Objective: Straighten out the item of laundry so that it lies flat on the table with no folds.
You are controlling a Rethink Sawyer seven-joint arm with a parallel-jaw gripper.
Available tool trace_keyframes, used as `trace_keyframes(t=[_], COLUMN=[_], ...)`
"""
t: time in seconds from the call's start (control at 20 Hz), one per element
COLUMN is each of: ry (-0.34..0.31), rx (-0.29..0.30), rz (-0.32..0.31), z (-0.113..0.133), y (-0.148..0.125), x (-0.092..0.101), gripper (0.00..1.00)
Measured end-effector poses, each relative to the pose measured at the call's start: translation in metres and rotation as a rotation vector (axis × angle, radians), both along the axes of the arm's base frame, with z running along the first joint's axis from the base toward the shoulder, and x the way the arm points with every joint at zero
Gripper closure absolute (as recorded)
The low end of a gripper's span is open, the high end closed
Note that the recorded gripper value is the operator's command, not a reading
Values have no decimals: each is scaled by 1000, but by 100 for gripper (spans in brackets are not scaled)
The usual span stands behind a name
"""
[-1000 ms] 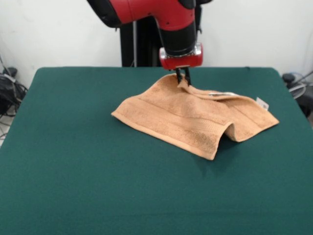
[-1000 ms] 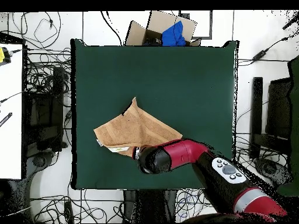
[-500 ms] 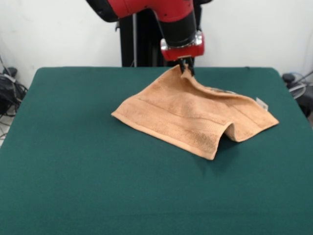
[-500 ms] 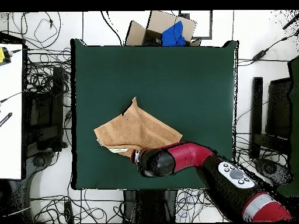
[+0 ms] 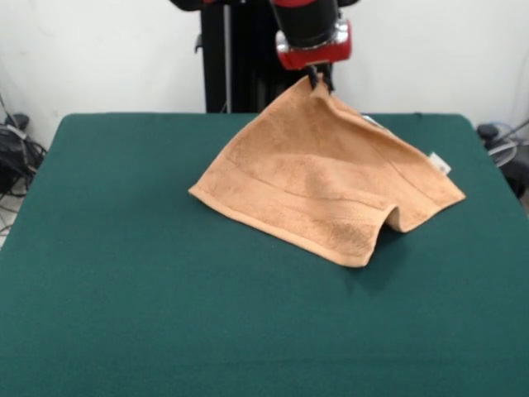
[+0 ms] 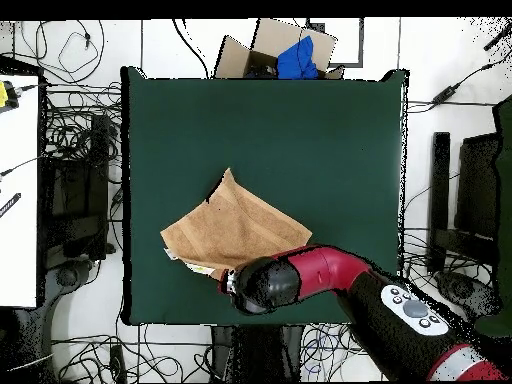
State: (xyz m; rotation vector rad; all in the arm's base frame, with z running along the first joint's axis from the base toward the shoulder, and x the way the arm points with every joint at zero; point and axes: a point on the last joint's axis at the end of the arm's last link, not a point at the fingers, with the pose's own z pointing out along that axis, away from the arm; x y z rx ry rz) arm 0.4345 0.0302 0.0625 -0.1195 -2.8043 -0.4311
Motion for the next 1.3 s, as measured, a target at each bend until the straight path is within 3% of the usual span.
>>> trace_keyframes(t=[0.6,1.3], ry=[55,73], rx=[37,45], rz=[15,15], z=[7,8], y=[1,-3], x=[-15,-16], gripper=[100,100])
